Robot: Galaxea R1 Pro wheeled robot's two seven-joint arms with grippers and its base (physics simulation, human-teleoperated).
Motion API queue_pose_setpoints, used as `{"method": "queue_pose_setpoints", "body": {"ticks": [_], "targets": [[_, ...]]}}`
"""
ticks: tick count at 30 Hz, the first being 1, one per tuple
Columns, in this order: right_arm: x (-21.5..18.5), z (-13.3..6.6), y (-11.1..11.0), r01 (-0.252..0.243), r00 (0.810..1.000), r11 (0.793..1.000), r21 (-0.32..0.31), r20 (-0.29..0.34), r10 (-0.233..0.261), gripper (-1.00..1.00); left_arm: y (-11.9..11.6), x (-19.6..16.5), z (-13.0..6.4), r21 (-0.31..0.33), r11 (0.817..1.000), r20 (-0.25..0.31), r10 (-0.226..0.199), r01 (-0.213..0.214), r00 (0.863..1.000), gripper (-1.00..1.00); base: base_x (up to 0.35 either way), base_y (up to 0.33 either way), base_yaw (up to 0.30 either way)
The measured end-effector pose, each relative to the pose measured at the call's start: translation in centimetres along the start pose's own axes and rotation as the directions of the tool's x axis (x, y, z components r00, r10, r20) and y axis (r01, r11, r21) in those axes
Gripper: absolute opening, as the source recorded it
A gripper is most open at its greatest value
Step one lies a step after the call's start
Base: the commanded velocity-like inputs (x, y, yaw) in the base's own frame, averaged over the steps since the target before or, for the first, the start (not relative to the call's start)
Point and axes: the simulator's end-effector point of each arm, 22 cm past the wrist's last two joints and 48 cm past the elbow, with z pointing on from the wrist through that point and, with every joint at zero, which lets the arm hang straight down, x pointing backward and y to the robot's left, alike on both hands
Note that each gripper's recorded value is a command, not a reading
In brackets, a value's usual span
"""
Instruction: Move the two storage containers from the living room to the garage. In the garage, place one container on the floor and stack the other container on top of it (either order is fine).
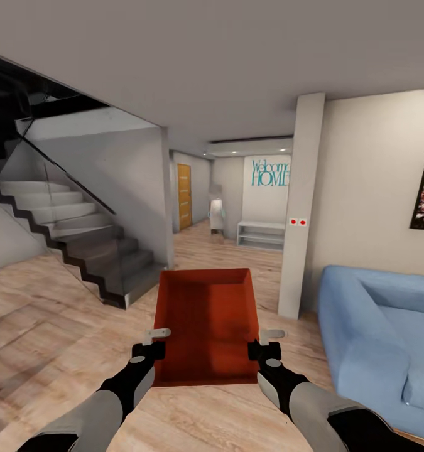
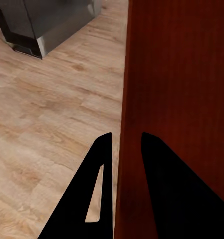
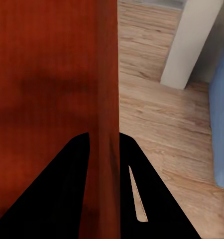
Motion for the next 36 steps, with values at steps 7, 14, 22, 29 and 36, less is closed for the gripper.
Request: {"method": "queue_pose_setpoints", "body": {"ticks": [7, 14, 22, 29, 36], "targets": [[0.0, 0.0, 0.02, 0.0, 1.0, 1.0, 0.0, 0.0, 0.0, -1.0, 0.02, 0.0, 0.0, 0.0, 1.0, 0.0, 0.0, 0.0, 1.0, -1.0, 0.331, 0.0, -0.179], [0.02, 0.0, 0.02, 0.0, 1.0, 1.0, 0.0, -0.001, 0.0, -1.0, 0.02, 0.02, 0.0, 0.0, 1.0, -0.001, 0.0, 0.0, 1.0, -1.0, 0.331, 0.0, -0.006], [0.01, 0.0, 0.02, 0.0, 1.0, 1.0, 0.0, -0.001, 0.0, -1.0, 0.02, 0.01, 0.0, 0.0, 1.0, 0.0, 0.0, 0.0, 1.0, -1.0, 0.331, 0.0, 0.0], [0.0, 0.0, 0.02, 0.0, 1.0, 1.0, 0.0, 0.0, 0.0, -1.0, 0.02, 0.02, 0.0, 0.0, 1.0, 0.0, 0.0, 0.0, 1.0, -1.0, 0.331, 0.0, 0.0], [-0.01, 0.0, 0.02, 0.0, 1.0, 1.0, 0.0, 0.0, 0.0, -1.0, 0.02, 0.0, 0.0, 0.0, 1.0, 0.0, 0.0, 0.0, 1.0, -1.0, 0.33, 0.0, 0.0]]}}
